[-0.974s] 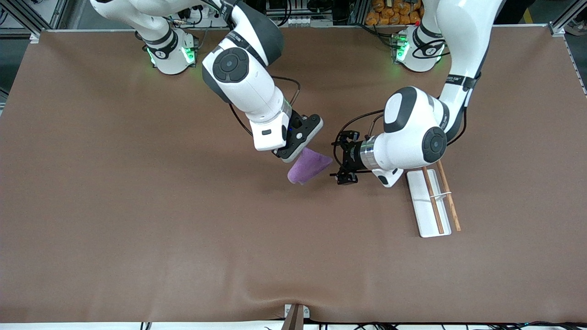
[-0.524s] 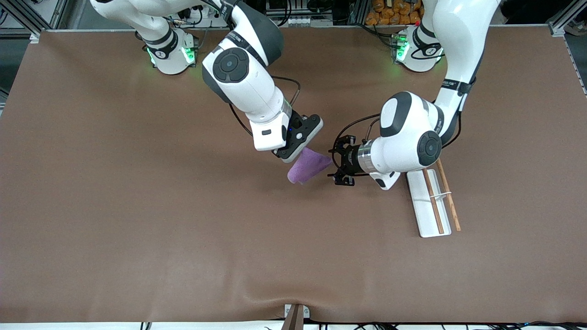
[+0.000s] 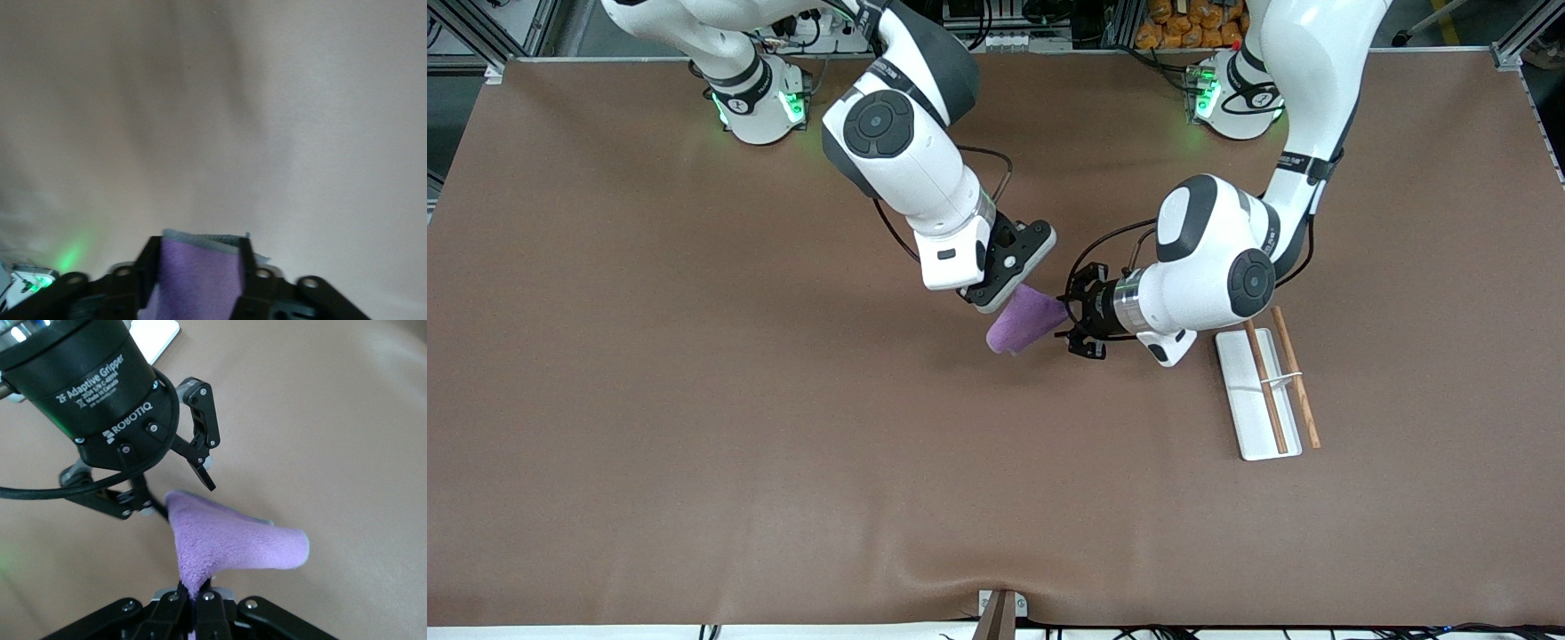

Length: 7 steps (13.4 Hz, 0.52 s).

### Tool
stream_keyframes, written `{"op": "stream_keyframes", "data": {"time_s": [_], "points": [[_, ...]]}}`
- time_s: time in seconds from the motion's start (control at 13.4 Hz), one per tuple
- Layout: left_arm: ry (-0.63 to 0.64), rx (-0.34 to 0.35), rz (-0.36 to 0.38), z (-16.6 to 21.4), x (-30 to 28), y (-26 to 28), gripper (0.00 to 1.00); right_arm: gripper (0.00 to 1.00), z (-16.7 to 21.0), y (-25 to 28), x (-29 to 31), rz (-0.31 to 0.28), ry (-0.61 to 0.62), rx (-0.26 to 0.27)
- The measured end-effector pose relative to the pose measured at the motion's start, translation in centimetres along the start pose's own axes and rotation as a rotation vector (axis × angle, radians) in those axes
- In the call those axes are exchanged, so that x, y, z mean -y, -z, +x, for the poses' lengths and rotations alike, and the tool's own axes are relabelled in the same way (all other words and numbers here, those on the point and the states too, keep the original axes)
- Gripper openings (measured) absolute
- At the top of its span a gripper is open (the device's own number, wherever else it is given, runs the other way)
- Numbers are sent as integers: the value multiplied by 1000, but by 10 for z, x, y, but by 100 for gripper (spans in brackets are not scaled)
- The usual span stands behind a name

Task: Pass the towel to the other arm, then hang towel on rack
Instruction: 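Grasp the towel with the left gripper and open the right gripper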

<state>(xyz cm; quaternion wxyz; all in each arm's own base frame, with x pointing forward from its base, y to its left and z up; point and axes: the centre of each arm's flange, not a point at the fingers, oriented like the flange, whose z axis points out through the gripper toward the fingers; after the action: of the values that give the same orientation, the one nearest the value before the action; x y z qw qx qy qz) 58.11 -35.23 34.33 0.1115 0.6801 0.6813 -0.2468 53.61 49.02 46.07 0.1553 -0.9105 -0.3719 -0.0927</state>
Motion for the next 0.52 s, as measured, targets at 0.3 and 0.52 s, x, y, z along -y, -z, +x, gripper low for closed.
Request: {"op": "stream_keyframes", "data": {"time_s": [0.3, 0.52], "points": [[-18, 2, -16, 1, -2, 2, 6, 2, 0, 0, 0, 0, 0, 0], [-96, -4, -71, 4, -14, 27, 3, 2, 0, 0, 0, 0, 0, -1]]}}
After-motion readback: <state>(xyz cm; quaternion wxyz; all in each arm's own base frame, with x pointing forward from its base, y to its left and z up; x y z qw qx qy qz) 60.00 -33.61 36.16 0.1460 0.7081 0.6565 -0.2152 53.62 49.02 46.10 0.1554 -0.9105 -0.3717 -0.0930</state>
